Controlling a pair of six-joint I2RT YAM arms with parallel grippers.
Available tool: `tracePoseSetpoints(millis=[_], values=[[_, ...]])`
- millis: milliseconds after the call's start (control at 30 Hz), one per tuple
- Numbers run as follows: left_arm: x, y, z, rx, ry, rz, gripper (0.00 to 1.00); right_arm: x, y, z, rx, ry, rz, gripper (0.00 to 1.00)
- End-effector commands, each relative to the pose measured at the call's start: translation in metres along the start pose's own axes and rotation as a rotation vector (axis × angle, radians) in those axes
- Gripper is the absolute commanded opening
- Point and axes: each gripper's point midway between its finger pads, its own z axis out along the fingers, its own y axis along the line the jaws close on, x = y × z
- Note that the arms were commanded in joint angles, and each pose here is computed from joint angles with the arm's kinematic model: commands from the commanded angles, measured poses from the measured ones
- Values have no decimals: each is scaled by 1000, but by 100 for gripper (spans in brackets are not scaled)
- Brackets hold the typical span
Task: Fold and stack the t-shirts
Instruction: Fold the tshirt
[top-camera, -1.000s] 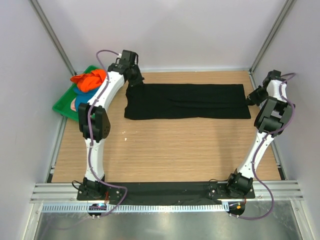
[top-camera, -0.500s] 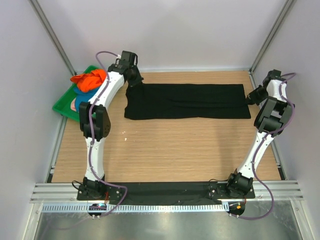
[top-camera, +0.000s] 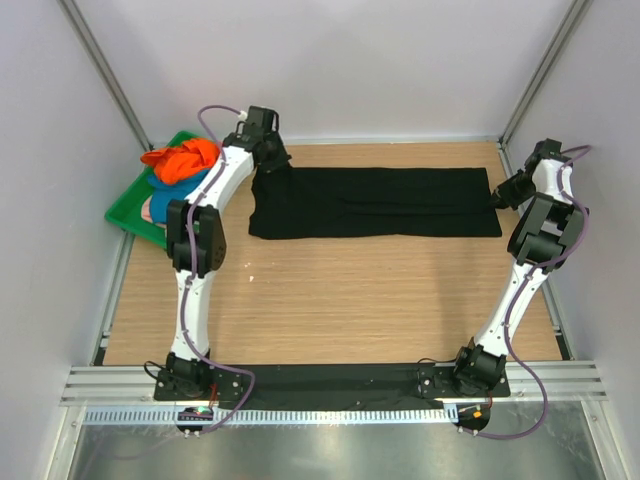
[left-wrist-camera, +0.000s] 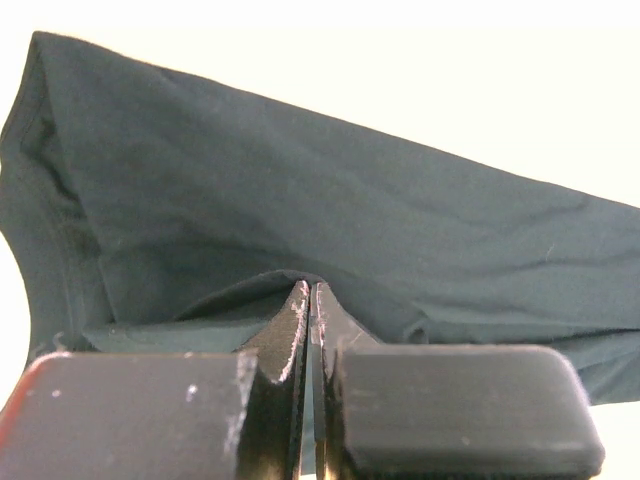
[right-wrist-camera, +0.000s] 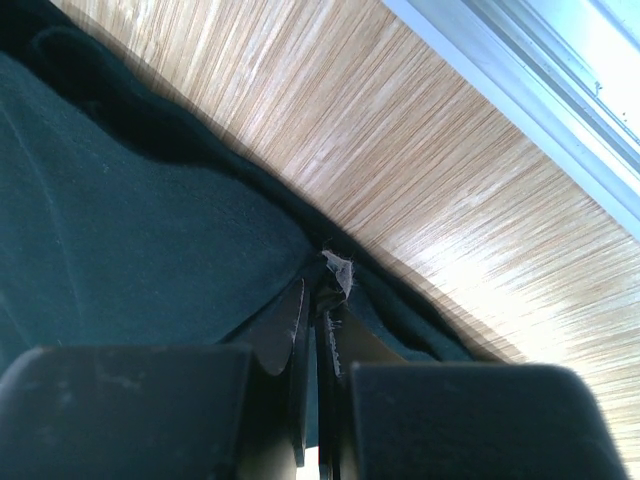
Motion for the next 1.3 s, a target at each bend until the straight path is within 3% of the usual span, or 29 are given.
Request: tracePoseSetpoints(millis=[0,333,500,667,700,800,967,1100,1267], values=[[-31,-12,3,55,-100,2,0,-21,13,-7,-43,-63,24,8],[-43,-21,16,107,-153,-12,0,-24,16,-4,-47,-77,49,9],[-46,-22,31,117,-168,-10,1,-25,20,-2,-63,-79,66,15],[-50,-14,30,66,-174,26,26,-35,30,-13,-83,-100,63,34],[-53,-8,25,27,-183,30,40,-34,29,-17,-73,-96,59,37],[-67,-9,-5,-7,-221,61,59,-44,32,-43,-50,-138,10,44],[-56,-9,-47,-27,-160,100,60,-44,29,-81,19,-210,-80,52],[-31,-8,-81,-24,-92,116,51,-30,22,-96,80,-209,-161,54],[36,21,-80,-45,83,108,37,5,36,-93,83,-182,-307,55]])
